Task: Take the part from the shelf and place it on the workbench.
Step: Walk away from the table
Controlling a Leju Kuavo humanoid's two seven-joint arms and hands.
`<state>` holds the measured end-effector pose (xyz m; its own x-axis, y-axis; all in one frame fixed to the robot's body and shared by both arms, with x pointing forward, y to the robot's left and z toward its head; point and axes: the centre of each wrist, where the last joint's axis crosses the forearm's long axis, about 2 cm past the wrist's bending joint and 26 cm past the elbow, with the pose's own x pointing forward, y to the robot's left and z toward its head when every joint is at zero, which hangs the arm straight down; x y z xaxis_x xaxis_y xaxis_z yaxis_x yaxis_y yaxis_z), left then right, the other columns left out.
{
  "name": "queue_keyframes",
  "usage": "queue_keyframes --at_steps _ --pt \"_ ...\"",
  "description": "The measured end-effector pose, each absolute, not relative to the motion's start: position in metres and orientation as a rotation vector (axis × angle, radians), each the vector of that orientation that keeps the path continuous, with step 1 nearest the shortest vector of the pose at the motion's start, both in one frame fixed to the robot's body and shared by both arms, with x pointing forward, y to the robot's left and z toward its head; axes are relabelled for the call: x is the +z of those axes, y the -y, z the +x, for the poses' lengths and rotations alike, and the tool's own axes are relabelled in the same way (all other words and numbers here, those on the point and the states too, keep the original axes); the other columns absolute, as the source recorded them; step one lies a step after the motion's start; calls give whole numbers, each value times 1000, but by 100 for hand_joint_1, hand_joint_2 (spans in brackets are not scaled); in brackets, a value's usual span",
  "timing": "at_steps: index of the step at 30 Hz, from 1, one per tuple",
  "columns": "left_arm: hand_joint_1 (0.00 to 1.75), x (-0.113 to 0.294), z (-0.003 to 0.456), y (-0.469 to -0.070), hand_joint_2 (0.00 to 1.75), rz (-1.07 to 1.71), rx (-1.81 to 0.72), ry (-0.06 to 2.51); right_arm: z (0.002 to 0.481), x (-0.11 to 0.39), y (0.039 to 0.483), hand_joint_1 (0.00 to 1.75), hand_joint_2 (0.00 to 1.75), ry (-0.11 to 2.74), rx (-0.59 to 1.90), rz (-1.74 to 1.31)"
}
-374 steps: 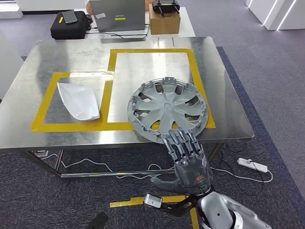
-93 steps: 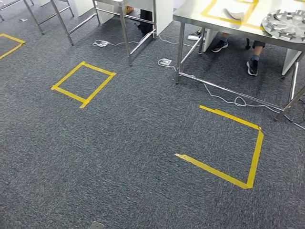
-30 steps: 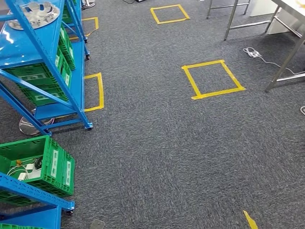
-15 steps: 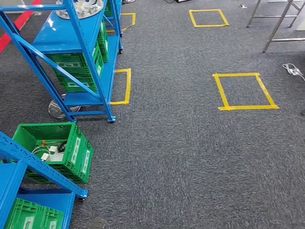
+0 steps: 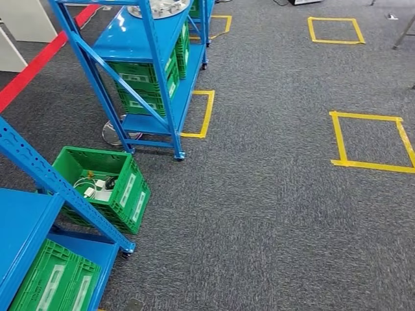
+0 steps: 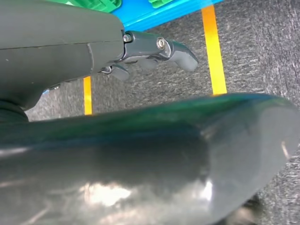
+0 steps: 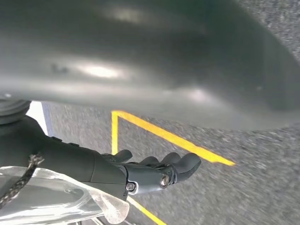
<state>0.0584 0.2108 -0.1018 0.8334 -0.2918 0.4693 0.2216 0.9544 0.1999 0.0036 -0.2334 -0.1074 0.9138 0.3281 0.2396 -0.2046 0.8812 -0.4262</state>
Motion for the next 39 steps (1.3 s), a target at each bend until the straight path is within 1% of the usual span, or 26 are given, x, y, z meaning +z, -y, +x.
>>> queue_keyframes --at_steps 39 --pt "0 -103 53 -214 0 137 -266 530 7 -106 220 0 0 307 278 -357"
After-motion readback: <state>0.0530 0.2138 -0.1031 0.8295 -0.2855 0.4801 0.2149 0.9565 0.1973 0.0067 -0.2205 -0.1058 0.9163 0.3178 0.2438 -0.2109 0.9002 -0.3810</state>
